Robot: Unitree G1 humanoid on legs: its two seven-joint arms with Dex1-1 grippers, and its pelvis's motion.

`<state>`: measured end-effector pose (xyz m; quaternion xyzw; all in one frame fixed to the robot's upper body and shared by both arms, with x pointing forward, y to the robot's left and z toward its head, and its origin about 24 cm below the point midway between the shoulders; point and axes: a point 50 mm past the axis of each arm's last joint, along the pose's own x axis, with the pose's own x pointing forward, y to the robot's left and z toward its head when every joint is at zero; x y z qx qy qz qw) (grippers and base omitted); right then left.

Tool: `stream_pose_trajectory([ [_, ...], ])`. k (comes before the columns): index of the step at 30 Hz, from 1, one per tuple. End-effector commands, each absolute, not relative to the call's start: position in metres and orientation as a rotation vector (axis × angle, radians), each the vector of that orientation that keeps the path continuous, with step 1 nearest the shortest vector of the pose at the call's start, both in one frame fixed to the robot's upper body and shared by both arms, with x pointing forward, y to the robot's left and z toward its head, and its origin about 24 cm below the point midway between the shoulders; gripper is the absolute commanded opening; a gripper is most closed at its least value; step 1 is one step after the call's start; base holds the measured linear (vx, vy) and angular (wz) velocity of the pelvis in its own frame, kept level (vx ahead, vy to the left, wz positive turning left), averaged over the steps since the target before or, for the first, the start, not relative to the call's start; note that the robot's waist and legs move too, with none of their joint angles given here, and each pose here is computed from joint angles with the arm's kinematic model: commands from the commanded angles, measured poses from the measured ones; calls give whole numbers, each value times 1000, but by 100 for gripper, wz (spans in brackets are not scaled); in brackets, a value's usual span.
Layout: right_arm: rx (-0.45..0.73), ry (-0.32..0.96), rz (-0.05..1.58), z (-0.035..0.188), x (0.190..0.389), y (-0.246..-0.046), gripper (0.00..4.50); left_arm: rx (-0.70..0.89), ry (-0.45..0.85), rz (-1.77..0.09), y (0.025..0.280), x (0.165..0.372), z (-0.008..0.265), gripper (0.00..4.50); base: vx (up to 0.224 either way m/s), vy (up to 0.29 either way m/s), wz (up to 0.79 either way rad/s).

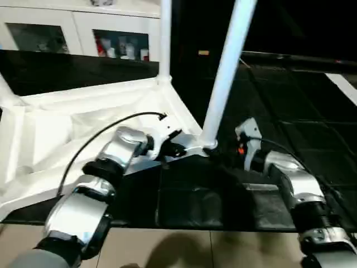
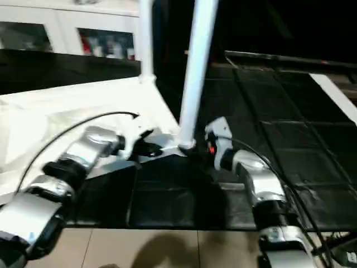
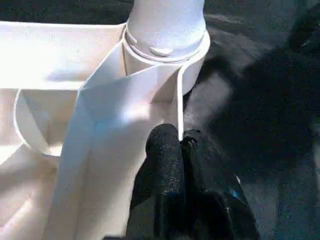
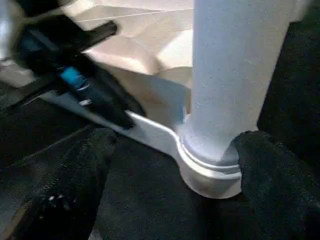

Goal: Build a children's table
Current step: Rotate leg to tighten

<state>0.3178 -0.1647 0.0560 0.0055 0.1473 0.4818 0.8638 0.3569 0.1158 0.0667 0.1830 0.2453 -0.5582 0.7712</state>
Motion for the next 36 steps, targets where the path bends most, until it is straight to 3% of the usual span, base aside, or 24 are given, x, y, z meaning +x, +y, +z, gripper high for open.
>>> stream_pose_trajectory([
  [1, -37, 264, 1079, 69, 320, -167, 446, 460, 528, -1321, 118, 352, 70, 0, 0, 0, 0],
  [8, -152, 244, 1242, 73, 314, -166, 448, 474, 537, -1547, 129, 335, 73, 0, 0, 0, 0],
  [10, -107, 263, 1352, 72, 307, -160, 448, 474, 534, -1589, 128, 331, 74, 0, 0, 0, 0],
  [12, -87, 276, 1382, 70, 306, -158, 448, 484, 535, -1610, 128, 329, 74, 0, 0, 0, 0],
  [13, -82, 281, 1392, 69, 305, -156, 422, 489, 537, -1620, 128, 328, 74, 0, 0, 0, 0],
  [17, -69, 303, 1424, 64, 305, -151, 422, 509, 542, -1637, 129, 326, 74, 0, 0, 0, 0],
  [18, -67, 305, 1429, 63, 306, -151, 387, 509, 542, -1639, 129, 326, 74, 0, 0, 0, 0],
  [22, -51, 307, 1448, 62, 308, -147, 381, 517, 547, -1667, 129, 322, 73, 0, 0, 0, 0],
  [24, -45, 312, 1459, 62, 309, -147, 340, 518, 550, -1676, 129, 321, 73, 0, 0, 0, 0],
  [27, -44, 320, 1470, 62, 310, -148, 337, 525, 554, -1685, 129, 319, 73, 0, 0, 0, 0],
  [28, -46, 320, 1471, 62, 310, -147, 307, 525, 554, -1686, 129, 319, 73, 0, 0, 0, 0],
  [36, -15, 303, 1490, 64, 311, -143, 252, 510, 557, -1666, 129, 320, 73, 0, 0, 0, 0],
])
